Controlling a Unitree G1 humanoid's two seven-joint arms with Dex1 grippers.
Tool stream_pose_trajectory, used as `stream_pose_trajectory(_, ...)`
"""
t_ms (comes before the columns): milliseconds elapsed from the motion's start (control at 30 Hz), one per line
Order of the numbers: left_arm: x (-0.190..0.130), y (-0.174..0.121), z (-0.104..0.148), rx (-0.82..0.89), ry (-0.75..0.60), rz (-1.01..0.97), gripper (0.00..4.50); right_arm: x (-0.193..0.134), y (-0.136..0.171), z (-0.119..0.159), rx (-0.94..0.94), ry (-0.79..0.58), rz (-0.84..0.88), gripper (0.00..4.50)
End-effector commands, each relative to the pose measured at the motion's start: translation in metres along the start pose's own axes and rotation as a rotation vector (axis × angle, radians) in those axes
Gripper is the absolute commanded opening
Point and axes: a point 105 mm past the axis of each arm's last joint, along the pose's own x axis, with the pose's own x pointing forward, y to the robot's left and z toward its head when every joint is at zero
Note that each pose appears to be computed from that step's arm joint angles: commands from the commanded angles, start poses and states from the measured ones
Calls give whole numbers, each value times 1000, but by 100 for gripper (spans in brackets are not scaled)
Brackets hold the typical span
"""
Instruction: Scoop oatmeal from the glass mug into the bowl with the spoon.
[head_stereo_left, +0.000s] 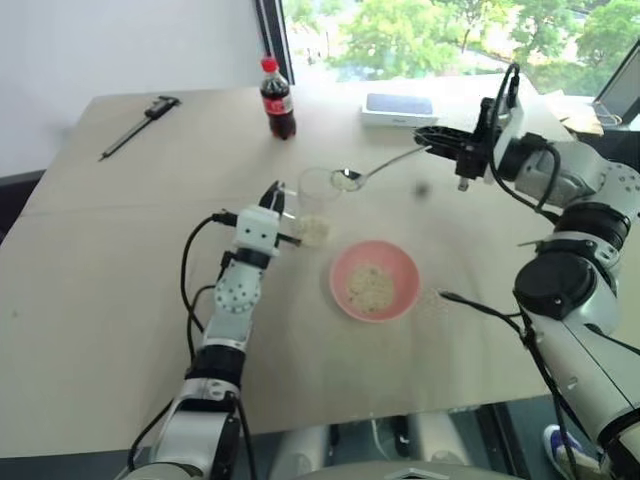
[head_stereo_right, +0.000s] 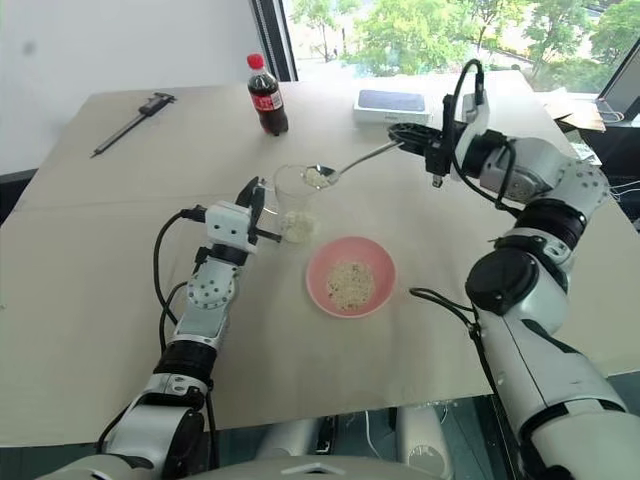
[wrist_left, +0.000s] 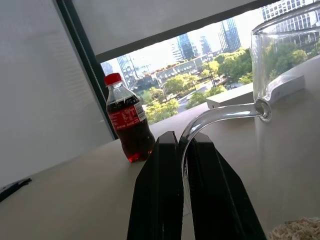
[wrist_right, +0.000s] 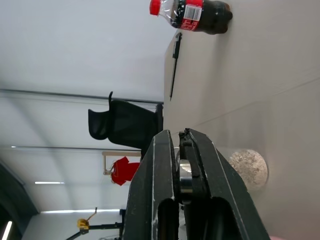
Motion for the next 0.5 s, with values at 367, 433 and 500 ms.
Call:
stream_pose_trajectory(367,-13,3,-22,28,91,-30,8,-27,-3,-16,-85,76,27,0)
stream_pose_trajectory(433,-14,3,-23,29,94,-34,8,-31,-6,-20,-91,95,16,0)
stream_pose_trajectory(500,-14,2,-24,28,96,-36,8,-35,-8,-24,-107,117,9,0)
